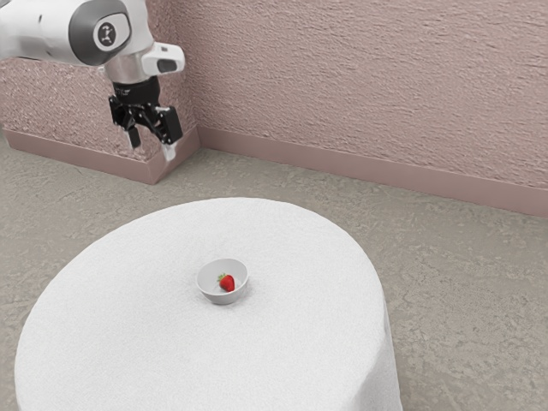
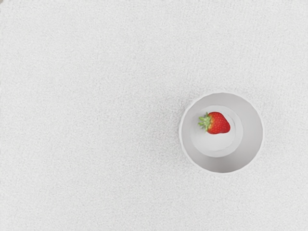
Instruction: Take strawberry from the bowl
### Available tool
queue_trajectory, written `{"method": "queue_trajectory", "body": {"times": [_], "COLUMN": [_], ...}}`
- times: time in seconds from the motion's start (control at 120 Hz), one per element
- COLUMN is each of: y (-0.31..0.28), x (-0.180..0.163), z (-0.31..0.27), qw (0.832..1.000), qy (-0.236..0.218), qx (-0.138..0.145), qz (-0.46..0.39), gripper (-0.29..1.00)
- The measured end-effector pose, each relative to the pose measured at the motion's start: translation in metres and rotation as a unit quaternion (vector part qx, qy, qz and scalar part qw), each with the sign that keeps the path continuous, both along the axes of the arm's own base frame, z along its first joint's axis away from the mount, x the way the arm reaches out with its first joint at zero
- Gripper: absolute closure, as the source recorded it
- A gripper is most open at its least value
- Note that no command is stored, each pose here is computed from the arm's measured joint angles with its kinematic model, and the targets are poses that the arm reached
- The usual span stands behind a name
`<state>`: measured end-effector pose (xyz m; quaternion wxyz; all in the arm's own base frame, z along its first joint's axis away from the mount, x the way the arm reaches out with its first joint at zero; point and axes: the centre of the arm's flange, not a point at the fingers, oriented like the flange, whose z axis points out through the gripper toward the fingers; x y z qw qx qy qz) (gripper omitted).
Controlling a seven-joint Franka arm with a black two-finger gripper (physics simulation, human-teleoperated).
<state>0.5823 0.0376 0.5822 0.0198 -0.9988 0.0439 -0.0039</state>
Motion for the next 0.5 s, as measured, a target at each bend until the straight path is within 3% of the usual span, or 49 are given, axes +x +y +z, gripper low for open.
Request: {"method": "queue_trajectory", "body": {"times": [0.308,0.5], "y": [-0.006,-0.004], "x": [0.004,0.001], "z": [-0.007,-0.078], "qw": [1.000,0.992], "qy": [-0.005,0.019], "qx": [0.003,0.002], "qz": [-0.024,-0.126], "gripper": [0.00,0.00]}}
